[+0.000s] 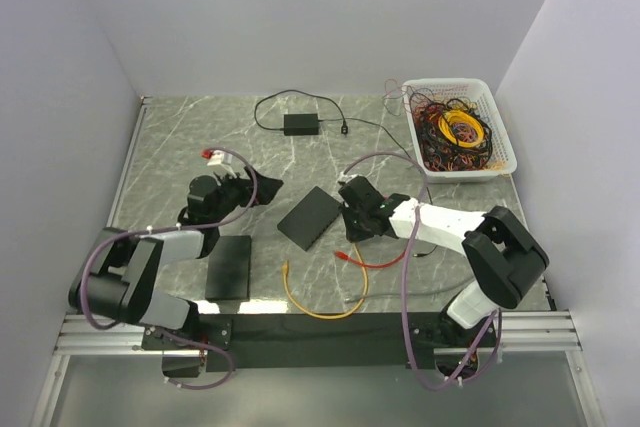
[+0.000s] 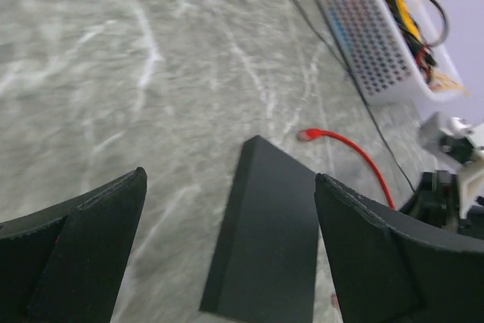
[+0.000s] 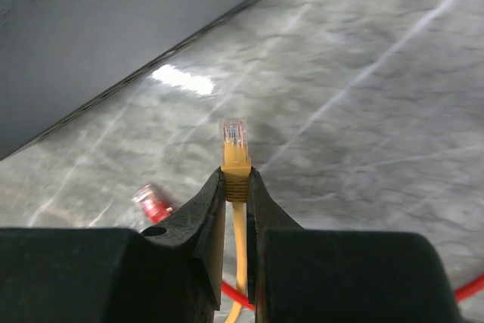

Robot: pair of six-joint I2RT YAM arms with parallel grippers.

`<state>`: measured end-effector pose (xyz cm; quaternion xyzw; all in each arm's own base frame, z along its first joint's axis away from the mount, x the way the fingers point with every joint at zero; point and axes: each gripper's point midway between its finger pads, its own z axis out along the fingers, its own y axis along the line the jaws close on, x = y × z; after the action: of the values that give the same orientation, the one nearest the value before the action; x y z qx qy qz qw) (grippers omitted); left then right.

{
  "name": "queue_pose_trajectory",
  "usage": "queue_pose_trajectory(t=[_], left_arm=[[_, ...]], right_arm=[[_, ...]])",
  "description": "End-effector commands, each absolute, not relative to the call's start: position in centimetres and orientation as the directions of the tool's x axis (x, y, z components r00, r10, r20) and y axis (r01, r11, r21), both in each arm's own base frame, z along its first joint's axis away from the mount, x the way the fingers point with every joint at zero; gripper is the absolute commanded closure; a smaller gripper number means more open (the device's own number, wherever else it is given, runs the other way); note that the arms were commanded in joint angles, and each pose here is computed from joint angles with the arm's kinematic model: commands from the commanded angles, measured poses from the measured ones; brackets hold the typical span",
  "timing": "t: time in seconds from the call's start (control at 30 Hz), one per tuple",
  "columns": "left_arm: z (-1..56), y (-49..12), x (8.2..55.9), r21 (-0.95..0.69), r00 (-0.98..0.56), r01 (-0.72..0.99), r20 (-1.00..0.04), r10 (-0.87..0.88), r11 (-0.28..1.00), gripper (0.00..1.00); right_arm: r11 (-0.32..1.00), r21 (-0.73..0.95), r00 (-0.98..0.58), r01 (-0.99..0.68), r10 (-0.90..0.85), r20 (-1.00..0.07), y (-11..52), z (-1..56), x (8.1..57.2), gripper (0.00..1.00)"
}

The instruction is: Insert the plug into the switch port

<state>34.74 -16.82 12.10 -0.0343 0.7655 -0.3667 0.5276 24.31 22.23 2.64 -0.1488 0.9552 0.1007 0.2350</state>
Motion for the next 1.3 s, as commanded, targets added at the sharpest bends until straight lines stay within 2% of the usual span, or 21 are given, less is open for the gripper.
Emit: queue_pose_trajectory(t=[0.0, 0.53, 0.63, 0.77, 0.93, 1.27], left_arm=[[16.7, -20.3, 35.1, -0.537, -0.356, 0.556, -0.844, -0.402, 0.635, 0.00], [13.2, -23.5, 37.4, -0.534, -0.429, 0.536, -0.839, -0.335, 0.654, 0.01], [12.4, -24.4, 37.5, -0.525, -0.445, 0.537, -0.841, -0.308, 0.660, 0.05], [11.4, -25.5, 38.1, -0.505, -0.461, 0.518, -0.845, -0.272, 0.690, 0.18], [8.8, -25.4, 38.9, -0.447, -0.496, 0.420, -0.842, -0.213, 0.790, 0.29], [6.6, -26.2, 38.3, -0.406, -0.535, 0.381, -0.830, -0.160, 0.831, 0.34]], right_arm=[[0.917, 0.147, -0.843, -0.371, -0.267, -0.467, 23.7, 2.4, 23.6, 1.00], [0.919, 0.043, -0.832, -0.393, -0.336, -0.441, 24.2, 1.5, 25.6, 1.00], [0.918, 0.031, -0.829, -0.396, -0.342, -0.443, 24.2, 1.5, 25.9, 1.00], [0.915, 0.019, -0.828, -0.403, -0.356, -0.434, 24.3, 1.6, 26.2, 1.00], [0.912, 0.006, -0.824, -0.409, -0.367, -0.431, 24.5, 1.9, 26.6, 1.00], [0.908, 0.011, -0.821, -0.419, -0.373, -0.432, 25.0, 2.2, 26.9, 1.00]])
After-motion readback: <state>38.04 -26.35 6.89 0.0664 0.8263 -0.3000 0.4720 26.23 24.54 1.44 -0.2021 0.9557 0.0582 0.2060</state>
